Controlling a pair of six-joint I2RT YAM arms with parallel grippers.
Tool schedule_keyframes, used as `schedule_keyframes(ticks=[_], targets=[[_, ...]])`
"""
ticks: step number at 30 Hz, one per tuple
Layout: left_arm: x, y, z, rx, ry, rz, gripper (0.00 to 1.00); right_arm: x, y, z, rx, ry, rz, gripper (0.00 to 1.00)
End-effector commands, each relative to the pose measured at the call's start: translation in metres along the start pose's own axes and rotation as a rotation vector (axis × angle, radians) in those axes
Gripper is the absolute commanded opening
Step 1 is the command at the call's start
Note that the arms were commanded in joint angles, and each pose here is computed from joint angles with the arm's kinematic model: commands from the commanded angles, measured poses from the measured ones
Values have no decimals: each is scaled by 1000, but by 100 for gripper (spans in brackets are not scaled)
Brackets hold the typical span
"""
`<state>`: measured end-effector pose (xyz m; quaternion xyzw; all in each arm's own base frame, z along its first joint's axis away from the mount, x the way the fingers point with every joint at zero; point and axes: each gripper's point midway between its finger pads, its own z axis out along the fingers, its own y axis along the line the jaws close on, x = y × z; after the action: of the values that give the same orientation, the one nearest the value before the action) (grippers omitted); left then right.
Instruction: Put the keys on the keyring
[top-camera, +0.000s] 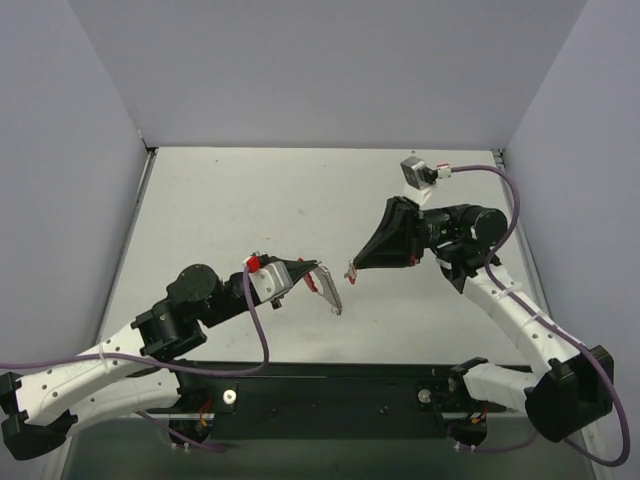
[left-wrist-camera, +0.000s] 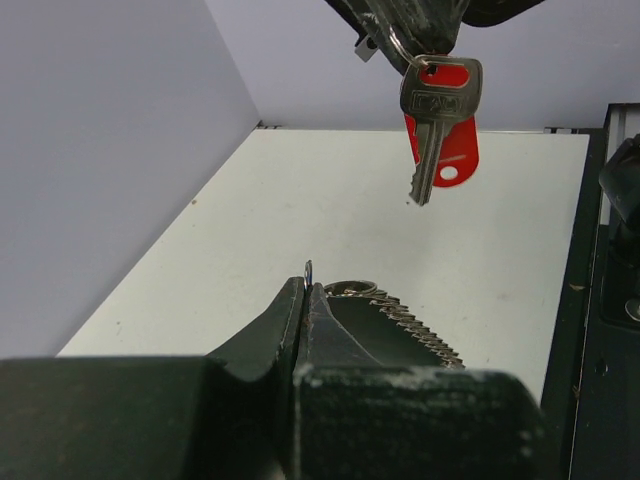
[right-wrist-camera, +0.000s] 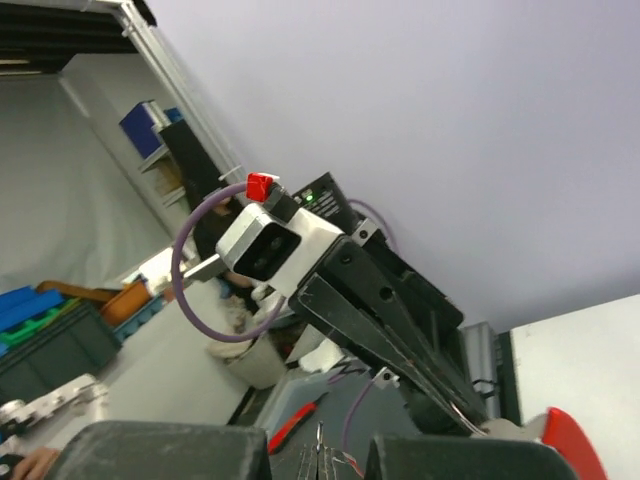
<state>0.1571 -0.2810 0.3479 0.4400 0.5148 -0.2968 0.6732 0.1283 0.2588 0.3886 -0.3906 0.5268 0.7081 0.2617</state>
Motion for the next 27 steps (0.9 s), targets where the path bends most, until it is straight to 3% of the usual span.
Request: schedule_keyframes(ticks=[1, 2, 3, 4, 5, 6, 8, 11, 21, 27], targets=[[-37, 22, -1, -100, -60, -35, 0, -23, 19, -14, 56, -114, -465, 0], [-39, 25, 0, -113, -55, -45, 0, -27, 11, -17, 107, -132, -485, 0], [-39, 26, 1, -119, -49, -49, 0, -13, -3, -22, 213, -121, -292, 0], [-38, 27, 3, -123, -38, -49, 0, -18, -32, -33, 381, -108, -518, 0], [-38, 26, 4, -117, -30, -47, 0, -20, -21, -27, 423, -71, -546, 0], [-37, 26, 5, -114, -28, -47, 0, 0, -28, -32, 482, -6, -470, 0], [-39, 22, 5, -92, -33, -30, 0, 0, -30, -34, 521, 4, -481, 0], [-36, 17, 5, -57, -9, 1, 0, 7, -28, -33, 514, 57, -549, 0], [-36, -6, -7, 109, 70, 76, 0, 75, -14, -23, 384, 438, -482, 0], [-22, -17, -4, 106, 94, 111, 0, 82, -1, -13, 302, 476, -467, 0]])
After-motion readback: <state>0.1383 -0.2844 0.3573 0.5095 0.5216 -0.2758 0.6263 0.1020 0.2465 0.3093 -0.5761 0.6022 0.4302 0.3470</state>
